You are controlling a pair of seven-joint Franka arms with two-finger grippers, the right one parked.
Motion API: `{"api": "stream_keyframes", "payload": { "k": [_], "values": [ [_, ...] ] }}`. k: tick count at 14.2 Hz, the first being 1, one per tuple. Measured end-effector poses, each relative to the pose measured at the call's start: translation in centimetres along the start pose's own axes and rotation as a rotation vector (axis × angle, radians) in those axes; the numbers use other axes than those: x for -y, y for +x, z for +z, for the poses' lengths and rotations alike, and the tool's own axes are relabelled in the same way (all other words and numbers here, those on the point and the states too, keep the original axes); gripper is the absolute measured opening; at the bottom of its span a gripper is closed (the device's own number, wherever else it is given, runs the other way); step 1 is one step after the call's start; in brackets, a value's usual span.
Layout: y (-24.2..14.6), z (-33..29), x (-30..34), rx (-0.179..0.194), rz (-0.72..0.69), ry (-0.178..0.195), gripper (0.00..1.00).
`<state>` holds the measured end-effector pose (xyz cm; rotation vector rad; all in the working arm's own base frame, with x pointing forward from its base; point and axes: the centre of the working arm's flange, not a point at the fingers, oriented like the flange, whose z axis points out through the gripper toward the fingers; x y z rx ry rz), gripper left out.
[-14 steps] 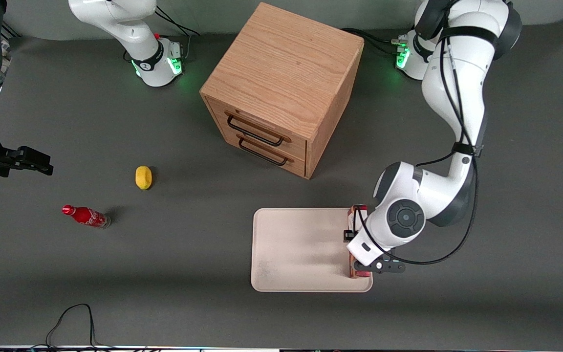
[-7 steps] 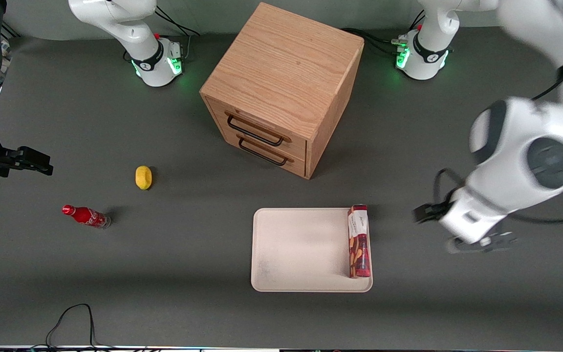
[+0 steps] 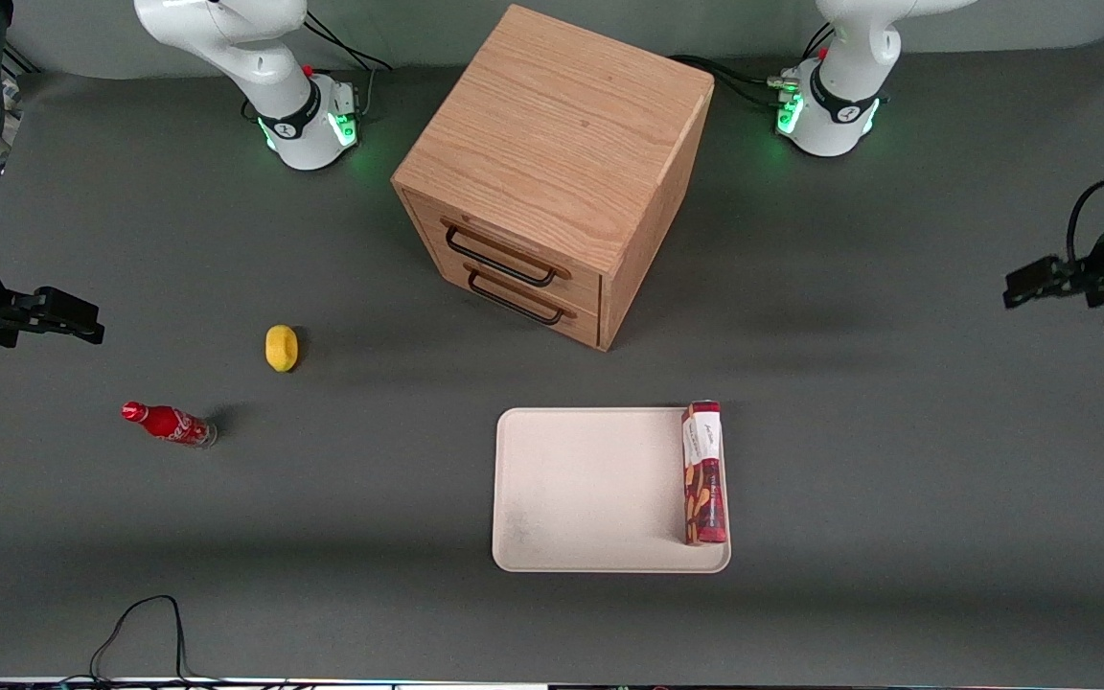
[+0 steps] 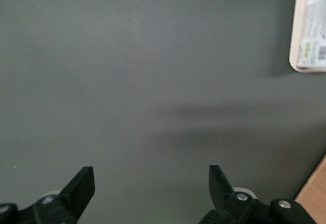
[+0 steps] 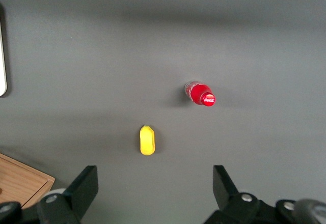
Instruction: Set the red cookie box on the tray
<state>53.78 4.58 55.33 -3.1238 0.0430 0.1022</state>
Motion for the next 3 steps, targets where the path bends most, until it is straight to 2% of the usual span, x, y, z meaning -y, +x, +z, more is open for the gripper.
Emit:
{"api": "stream_keyframes", "payload": {
  "k": [3],
  "values": [
    [-2.1,-2.3,-1.0,-0.004,0.014,0.005,1.0]
  ]
}}
